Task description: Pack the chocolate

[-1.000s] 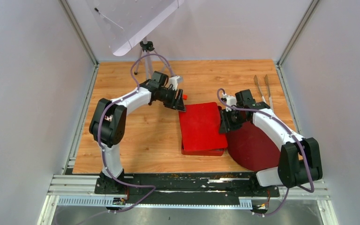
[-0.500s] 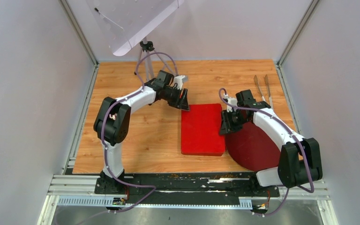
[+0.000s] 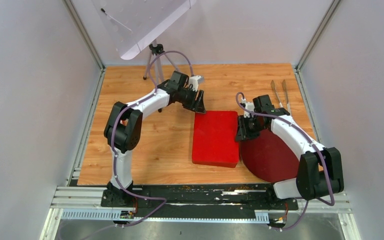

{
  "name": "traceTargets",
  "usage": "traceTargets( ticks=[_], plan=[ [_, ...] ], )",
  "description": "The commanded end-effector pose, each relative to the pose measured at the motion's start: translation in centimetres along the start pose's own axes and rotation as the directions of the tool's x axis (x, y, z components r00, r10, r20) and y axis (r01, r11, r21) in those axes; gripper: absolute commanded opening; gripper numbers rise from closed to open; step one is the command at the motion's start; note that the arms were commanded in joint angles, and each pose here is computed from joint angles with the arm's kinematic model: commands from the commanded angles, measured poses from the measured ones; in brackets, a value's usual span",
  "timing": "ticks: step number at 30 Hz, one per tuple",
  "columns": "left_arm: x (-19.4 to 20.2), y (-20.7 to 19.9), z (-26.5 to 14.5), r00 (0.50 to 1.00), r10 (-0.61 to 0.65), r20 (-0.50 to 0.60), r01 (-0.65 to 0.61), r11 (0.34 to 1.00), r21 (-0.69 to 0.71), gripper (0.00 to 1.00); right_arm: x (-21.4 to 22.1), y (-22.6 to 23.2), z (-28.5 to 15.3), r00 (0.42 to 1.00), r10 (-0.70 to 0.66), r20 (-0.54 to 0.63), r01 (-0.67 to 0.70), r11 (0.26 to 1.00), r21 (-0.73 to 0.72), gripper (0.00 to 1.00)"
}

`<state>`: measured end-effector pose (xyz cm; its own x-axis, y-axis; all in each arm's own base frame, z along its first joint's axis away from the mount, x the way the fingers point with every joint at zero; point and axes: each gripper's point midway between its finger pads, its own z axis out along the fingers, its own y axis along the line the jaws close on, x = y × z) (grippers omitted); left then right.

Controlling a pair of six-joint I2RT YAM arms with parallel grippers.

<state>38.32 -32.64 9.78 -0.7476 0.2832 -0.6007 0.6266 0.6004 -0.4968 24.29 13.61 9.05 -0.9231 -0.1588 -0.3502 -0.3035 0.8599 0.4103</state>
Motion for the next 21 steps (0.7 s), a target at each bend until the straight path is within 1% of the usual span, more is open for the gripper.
traceTargets(
  ticks=[1, 6, 8, 12, 14, 16, 17, 18, 20, 21],
  plan=[
    [-2.4, -0.2, 0.6, 0.996, 0.069, 0.048, -0.069, 0.998, -0.001, 0.63, -1.6, -1.7, 0.1, 0.997, 0.037, 0.061, -0.04, 0.998, 0.051, 0.31],
    [-3.7, -0.1, 1.2, 0.994, 0.093, 0.066, -0.093, 0.996, 0.007, 0.63, -1.4, -1.7, 0.6, 0.997, 0.052, 0.049, -0.054, 0.998, 0.035, 0.33],
    [-4.9, -0.5, 0.5, 0.989, 0.121, 0.089, -0.121, 0.993, -0.006, 0.63, -1.9, -1.8, 0.2, 0.997, 0.047, 0.065, -0.049, 0.998, 0.036, 0.33],
    [-8.4, -2.3, -4.1, 0.954, 0.239, 0.183, -0.227, 0.97, -0.087, 0.68, -3.6, -1.6, -1.5, 0.993, 0.031, 0.118, -0.035, 0.999, 0.034, 0.36],
    [-8.7, -3.2, -6.3, 0.933, 0.287, 0.217, -0.266, 0.956, -0.122, 0.69, -4.2, -1.9, -2.0, 0.989, 0.03, 0.146, -0.036, 0.999, 0.037, 0.4],
    [-7.7, -4.0, -8.1, 0.924, 0.309, 0.225, -0.285, 0.949, -0.134, 0.69, -4.7, -2.3, -2.4, 0.985, 0.036, 0.171, -0.043, 0.998, 0.039, 0.45],
    [-6.3, -4.1, -8.5, 0.929, 0.307, 0.207, -0.285, 0.95, -0.13, 0.69, -4.9, -2.5, -2.5, 0.983, 0.038, 0.181, -0.047, 0.998, 0.043, 0.49],
    [-5.8, -4.6, -9.3, 0.927, 0.313, 0.208, -0.293, 0.948, -0.123, 0.69, -5.1, -2.6, -2.6, 0.982, 0.033, 0.187, -0.041, 0.998, 0.039, 0.52],
    [-2.3, -4.9, -9.7, 0.944, 0.29, 0.156, -0.279, 0.956, -0.089, 0.69, -5.7, -2.4, -2.9, 0.98, 0.004, 0.199, -0.009, 1.0, 0.027, 0.54],
    [-1.0, -5.5, -10.0, 0.944, 0.295, 0.147, -0.29, 0.955, -0.06, 0.68, -6.0, -2.3, -3.0, 0.977, -0.047, 0.206, 0.044, 0.999, 0.02, 0.54]
  ],
)
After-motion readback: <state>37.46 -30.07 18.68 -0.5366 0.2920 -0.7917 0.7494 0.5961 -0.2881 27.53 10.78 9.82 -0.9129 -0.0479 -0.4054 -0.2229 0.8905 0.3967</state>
